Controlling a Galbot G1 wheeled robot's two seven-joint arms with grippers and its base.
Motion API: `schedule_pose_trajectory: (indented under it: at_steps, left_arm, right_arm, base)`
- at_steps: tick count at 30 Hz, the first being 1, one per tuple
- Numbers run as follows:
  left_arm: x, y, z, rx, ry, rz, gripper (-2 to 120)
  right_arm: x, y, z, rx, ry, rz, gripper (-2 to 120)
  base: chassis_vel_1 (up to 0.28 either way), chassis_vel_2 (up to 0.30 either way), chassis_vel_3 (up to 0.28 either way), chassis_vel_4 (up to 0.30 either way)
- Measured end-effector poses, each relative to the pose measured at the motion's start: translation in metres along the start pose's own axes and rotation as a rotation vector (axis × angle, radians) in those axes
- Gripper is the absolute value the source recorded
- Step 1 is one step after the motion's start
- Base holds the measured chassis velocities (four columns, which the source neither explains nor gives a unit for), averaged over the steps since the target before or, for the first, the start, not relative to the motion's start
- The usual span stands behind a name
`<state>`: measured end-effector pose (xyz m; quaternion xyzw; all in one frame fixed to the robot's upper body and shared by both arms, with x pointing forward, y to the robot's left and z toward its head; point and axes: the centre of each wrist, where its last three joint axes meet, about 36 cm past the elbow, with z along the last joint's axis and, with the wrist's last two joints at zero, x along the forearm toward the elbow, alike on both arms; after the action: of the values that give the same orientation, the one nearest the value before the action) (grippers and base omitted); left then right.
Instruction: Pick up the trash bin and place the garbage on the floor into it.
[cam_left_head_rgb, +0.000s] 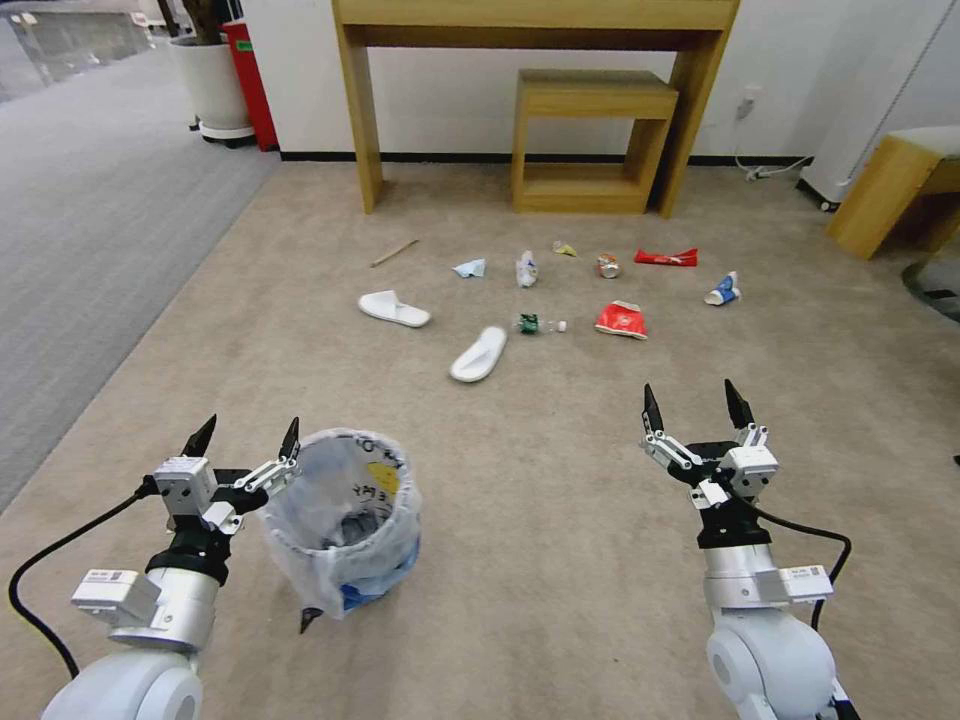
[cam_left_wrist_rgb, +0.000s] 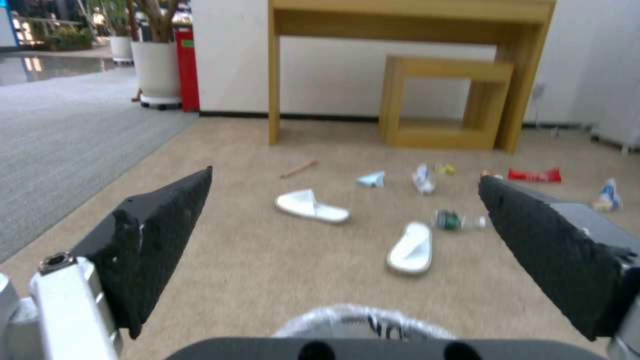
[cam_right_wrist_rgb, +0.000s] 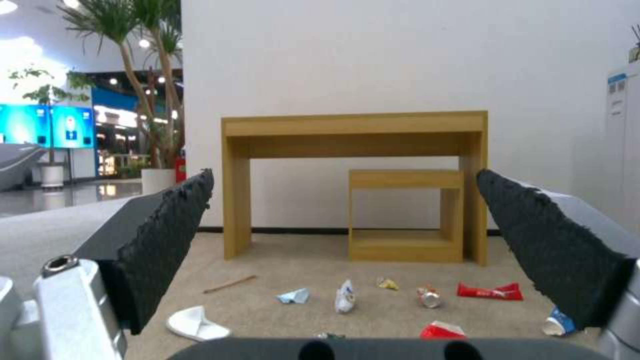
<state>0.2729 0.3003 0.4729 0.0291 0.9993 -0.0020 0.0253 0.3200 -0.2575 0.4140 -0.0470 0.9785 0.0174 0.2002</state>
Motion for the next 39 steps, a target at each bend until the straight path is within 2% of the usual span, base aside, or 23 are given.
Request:
schedule_pose_trajectory:
  at_steps: [8,10,11,12,14,15,16,17,19,24,28,31,33,35,39]
  left_arm:
    - [-0.018,0.017,-0.012,-0.029,0.107,-0.006,100]
    - [-0.027,0.021,-0.029,0.004,0.195,-0.016,100]
    - [-0.032,0.022,-0.038,0.033,0.27,-0.028,100]
    - [-0.032,0.022,-0.038,0.033,0.27,-0.028,100]
    - [-0.041,0.026,-0.052,0.067,0.391,-0.053,100]
    - [-0.043,0.027,-0.055,0.07,0.417,-0.059,100]
    - [-0.05,0.03,-0.064,0.081,0.497,-0.071,100]
    - [-0.05,0.03,-0.064,0.081,0.497,-0.071,100]
    - [-0.059,0.034,-0.071,0.098,0.551,-0.082,100]
    - [-0.072,0.045,-0.067,0.057,0.586,-0.097,100]
    - [-0.081,0.055,-0.054,0.013,0.628,-0.117,100]
    - [-0.092,0.061,-0.033,-0.01,0.687,-0.125,100]
    - [-0.093,0.061,-0.03,-0.014,0.696,-0.127,100]
    - [-0.103,0.061,-0.014,-0.028,0.738,-0.128,100]
    - [-0.111,0.058,-0.004,-0.029,0.759,-0.125,100]
  right_arm:
    - [-0.002,0.0,-0.003,-0.013,0.008,0.004,100]
    - [-0.001,0.0,-0.003,-0.006,0.011,0.0,100]
    - [-0.001,-0.001,-0.003,-0.002,0.014,-0.003,100]
    - [-0.001,-0.001,-0.003,-0.002,0.014,-0.003,100]
    - [0.0,0.0,-0.002,0.002,0.019,-0.006,100]
    - [0.0,0.0,-0.002,0.002,0.019,-0.007,100]
    - [0.001,0.0,-0.002,0.003,0.021,-0.009,100]
    - [0.001,0.0,-0.002,0.003,0.021,-0.009,100]
    - [0.001,0.0,-0.001,0.006,0.024,-0.012,100]
    - [0.002,-0.001,0.001,0.01,0.03,-0.016,100]
    - [-0.001,0.0,0.007,0.006,0.036,-0.03,100]
    - [-0.005,0.002,0.011,0.001,0.034,-0.038,100]
    - [-0.005,0.002,0.011,0.0,0.034,-0.039,100]
    - [-0.006,0.002,0.012,0.001,0.037,-0.04,100]
    - [-0.005,0.001,0.016,0.005,0.047,-0.039,100]
  base:
    - [-0.031,-0.034,0.024,0.028]
    - [0.0,0.0,0.0,0.0]
    - [0.0,0.0,0.0,0.0]
    - [0.0,0.0,0.0,0.0]
    - [0.0,0.0,0.0,0.0]
    - [0.0,0.0,0.0,0.0]
    - [0.0,0.0,0.0,0.0]
    - [0.0,0.0,0.0,0.0]
    - [0.0,0.0,0.0,0.0]
    - [0.0,0.0,0.0,0.0]
    - [0.0,0.0,0.0,0.0]
    - [0.0,0.0,0.0,0.0]
    - [0.0,0.0,0.0,0.0]
    - [0.0,0.0,0.0,0.0]
    - [0.0,0.0,0.0,0.0]
